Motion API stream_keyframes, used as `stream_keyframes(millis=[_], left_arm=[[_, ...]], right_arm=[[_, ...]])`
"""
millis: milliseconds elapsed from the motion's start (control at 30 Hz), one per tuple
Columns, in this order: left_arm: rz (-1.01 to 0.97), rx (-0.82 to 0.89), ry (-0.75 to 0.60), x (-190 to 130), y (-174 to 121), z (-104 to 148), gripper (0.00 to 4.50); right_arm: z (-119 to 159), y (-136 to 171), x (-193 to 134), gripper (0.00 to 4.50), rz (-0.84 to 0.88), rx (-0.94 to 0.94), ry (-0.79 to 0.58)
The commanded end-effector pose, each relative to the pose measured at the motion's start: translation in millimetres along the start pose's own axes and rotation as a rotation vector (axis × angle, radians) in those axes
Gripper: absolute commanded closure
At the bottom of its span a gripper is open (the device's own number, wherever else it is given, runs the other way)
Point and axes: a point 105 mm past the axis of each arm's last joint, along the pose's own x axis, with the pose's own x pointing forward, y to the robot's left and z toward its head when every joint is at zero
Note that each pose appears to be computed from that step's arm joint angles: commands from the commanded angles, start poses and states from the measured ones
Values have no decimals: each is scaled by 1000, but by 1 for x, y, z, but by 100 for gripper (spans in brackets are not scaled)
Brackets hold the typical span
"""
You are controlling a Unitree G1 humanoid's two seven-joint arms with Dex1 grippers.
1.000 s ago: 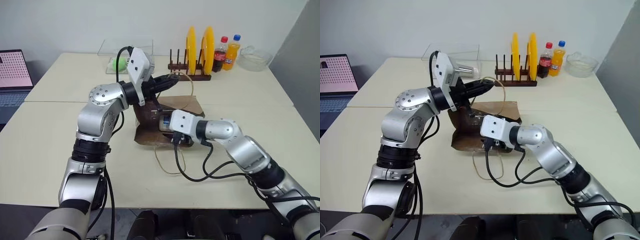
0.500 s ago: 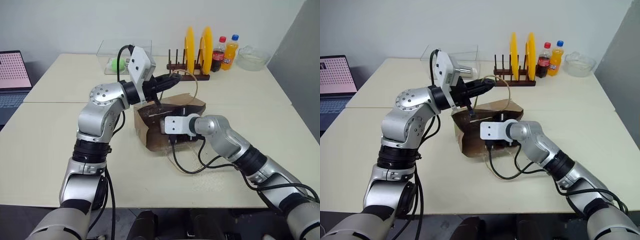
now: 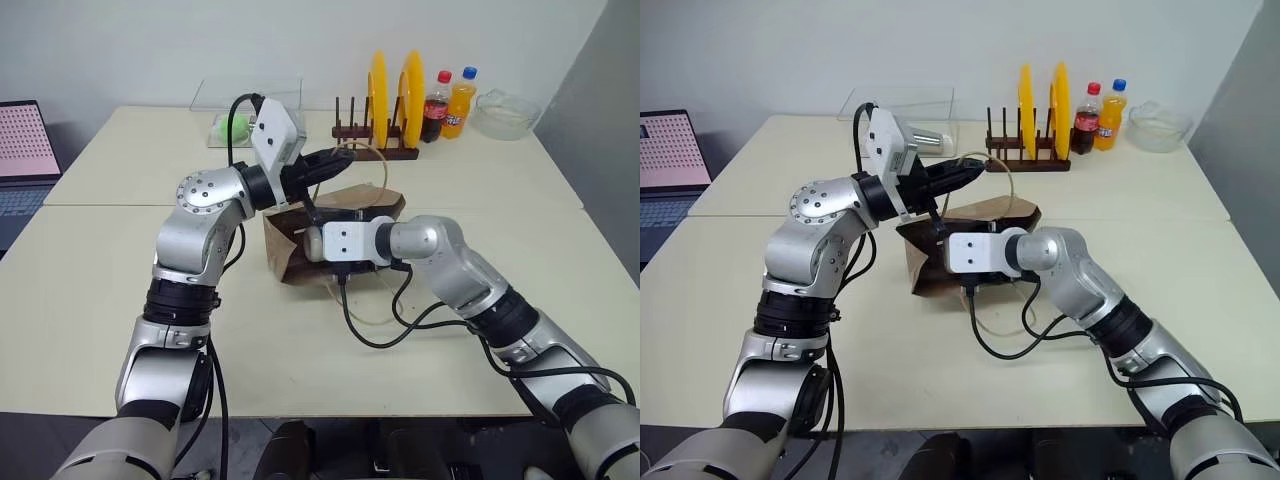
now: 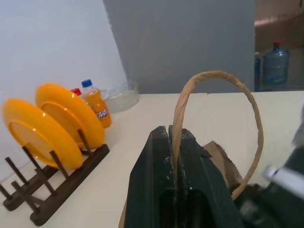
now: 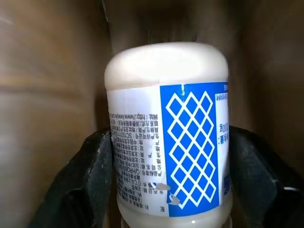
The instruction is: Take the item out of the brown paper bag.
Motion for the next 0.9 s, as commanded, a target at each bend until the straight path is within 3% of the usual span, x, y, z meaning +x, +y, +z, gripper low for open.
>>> stream_keyframes(millis=[33,200,433,533,633,767,900], left_arm=[[36,73,-13,-1,12,10,450],[63,86,7,0,18,5,450],[70,87,19,4,18,1,450],[68,86,19,6,17,2,450],[68,86,18,5,17,2,450],[71,87,21,3,17,2,450],[67,88,20,4,16,2,450]], right_arm=[[26,-11,-33,143,-11,39,-148],[48,-12,-65,143,19,147,-362],[78,-38,-106,143,-56,365,-636],[86,-58,-127,143,-144,450,-738],[74,-89,-153,143,-321,497,-753],[14,-118,-194,143,-602,467,-502],[-54,-112,-201,143,-655,394,-136]])
